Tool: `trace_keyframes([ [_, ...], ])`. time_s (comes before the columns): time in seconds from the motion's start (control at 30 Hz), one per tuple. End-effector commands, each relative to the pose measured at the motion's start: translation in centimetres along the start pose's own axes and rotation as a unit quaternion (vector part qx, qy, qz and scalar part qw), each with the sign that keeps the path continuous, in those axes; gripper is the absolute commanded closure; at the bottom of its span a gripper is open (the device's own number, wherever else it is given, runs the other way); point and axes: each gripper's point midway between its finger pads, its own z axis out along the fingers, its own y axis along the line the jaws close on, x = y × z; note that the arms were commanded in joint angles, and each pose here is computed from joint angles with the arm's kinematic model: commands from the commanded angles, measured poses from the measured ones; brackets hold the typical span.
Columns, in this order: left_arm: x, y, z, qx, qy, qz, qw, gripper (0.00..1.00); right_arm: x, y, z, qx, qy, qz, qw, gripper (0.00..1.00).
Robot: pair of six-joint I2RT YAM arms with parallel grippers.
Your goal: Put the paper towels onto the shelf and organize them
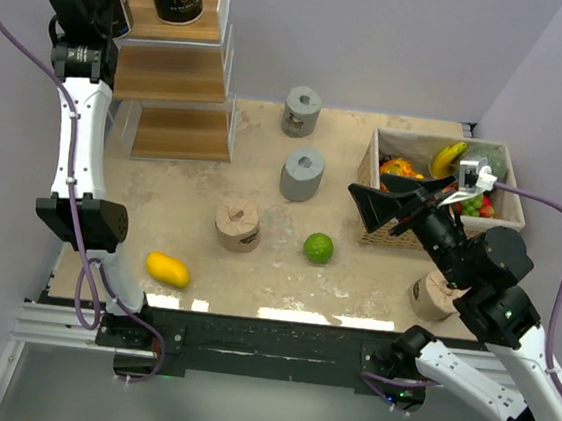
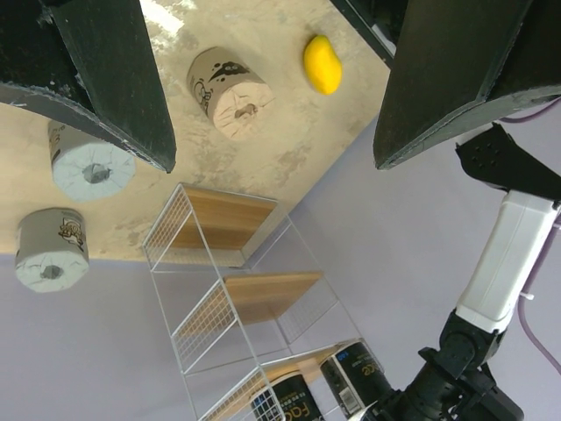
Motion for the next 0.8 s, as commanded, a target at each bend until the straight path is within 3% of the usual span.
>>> trace_keyframes([
  [0.0, -1.5, -1.6, 1.6, 0.036, -0.054, -0.03, 0.997, 0.47, -2.4, 0.7, 0.1, -0.001, -0.027, -0.013, 1.0, 0.01],
  [0.1, -2.2, -1.5, 1.8, 0.036, -0.068, -0.028, 0.997, 0.44, -2.7, 0.8, 0.0, -0.001, -0.029, -0.017, 0.999, 0.01],
  [0.2, -4.4, -1.5, 1.0, 0.039, -0.089, -0.036, 0.995, 0.34, -2.7, 0.6, 0.1, 0.003, -0.03, -0.019, 0.999, 0.01],
  [0.33, -10.0, -1.7, -1.1, 0.053, -0.159, -0.046, 0.985, 0.22, -2.6, 0.7, 0.0, 0.0, -0.028, -0.018, 0.999, 0.01],
  [0.43, -12.4, -1.8, -2.4, 0.059, -0.182, -0.05, 0.98, 0.2, -2.3, 0.9, -0.2, -0.007, -0.024, -0.017, 1.0, 0.01],
  [0.6, -14.6, -1.8, -4.8, 0.059, -0.18, -0.053, 0.98, 0.2, -2.2, 1.0, -0.6, -0.012, -0.02, -0.015, 1.0, 0.01],
  [0.77, -12.8, -0.2, -7.8, 0.016, -0.121, -0.067, 0.99, 0.23, -2.2, 0.9, -1.3, -0.011, -0.017, -0.018, 1.0, 0.01],
])
